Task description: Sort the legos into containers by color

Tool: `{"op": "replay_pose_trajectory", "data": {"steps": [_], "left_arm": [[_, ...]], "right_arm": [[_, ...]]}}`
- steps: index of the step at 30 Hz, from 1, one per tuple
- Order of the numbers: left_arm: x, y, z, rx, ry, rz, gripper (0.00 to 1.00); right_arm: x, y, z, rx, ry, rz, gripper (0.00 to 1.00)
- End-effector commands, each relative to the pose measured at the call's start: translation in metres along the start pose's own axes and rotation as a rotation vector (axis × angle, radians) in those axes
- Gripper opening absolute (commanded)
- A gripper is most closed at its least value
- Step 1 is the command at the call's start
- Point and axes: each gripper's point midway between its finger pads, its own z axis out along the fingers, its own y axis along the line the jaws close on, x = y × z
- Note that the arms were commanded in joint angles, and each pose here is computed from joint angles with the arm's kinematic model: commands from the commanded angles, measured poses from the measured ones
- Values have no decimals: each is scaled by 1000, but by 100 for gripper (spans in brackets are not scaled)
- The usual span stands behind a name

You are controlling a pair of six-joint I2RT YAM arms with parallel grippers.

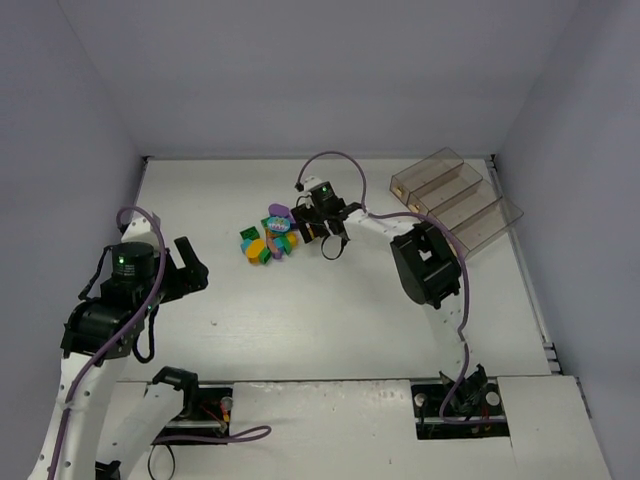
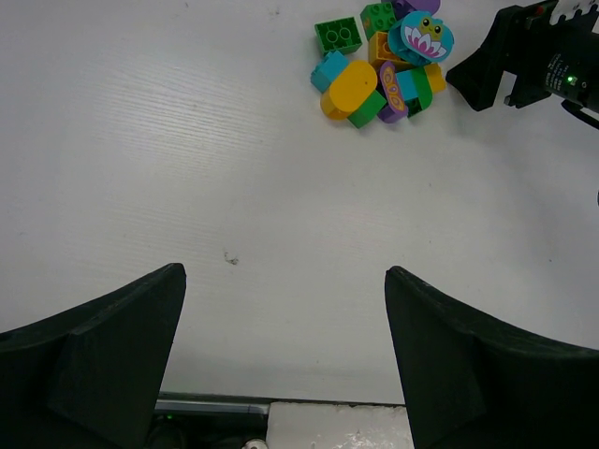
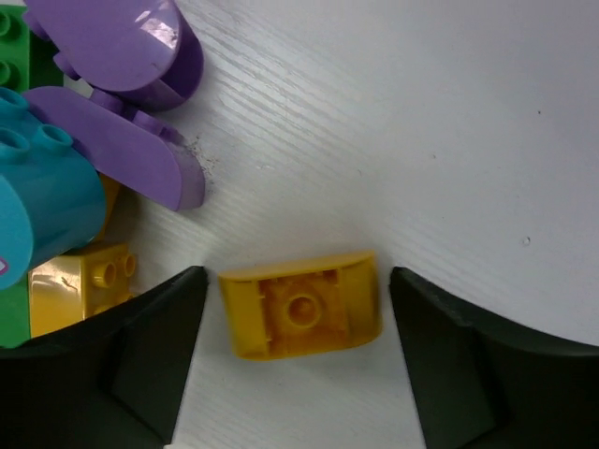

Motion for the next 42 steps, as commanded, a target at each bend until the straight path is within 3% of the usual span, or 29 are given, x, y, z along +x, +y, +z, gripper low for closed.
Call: {"op": "replay_pose_trajectory", "data": {"steps": [1, 5, 6, 9, 14, 21, 28, 42], "left_arm": [[-5, -5, 3, 11, -5, -11, 81], [-5, -6, 4, 17, -4, -9, 81], [-5, -6, 5, 17, -4, -9, 81], [-5, -8, 7, 21, -2, -10, 81], [-6, -7, 10, 15, 0, -8, 81], [-6, -5, 16, -4, 4, -3, 81], [-13, -9, 25, -15, 14, 3, 81], [-9, -13, 43, -14, 57, -4, 81]], "right_arm": [[20, -9, 4, 14, 61, -45, 67], [16, -19, -6, 10, 48, -39, 34], [7, -26, -12, 18, 27, -41, 20], [-19, -41, -32, 22, -48, -42, 4], [-77, -112, -86, 91, -223, -49, 5], [-102, -212, -128, 198, -310, -85, 7], [-79, -277, -116, 256, -266, -105, 10], [-83, -326, -104, 316, -282, -96, 18]]}}
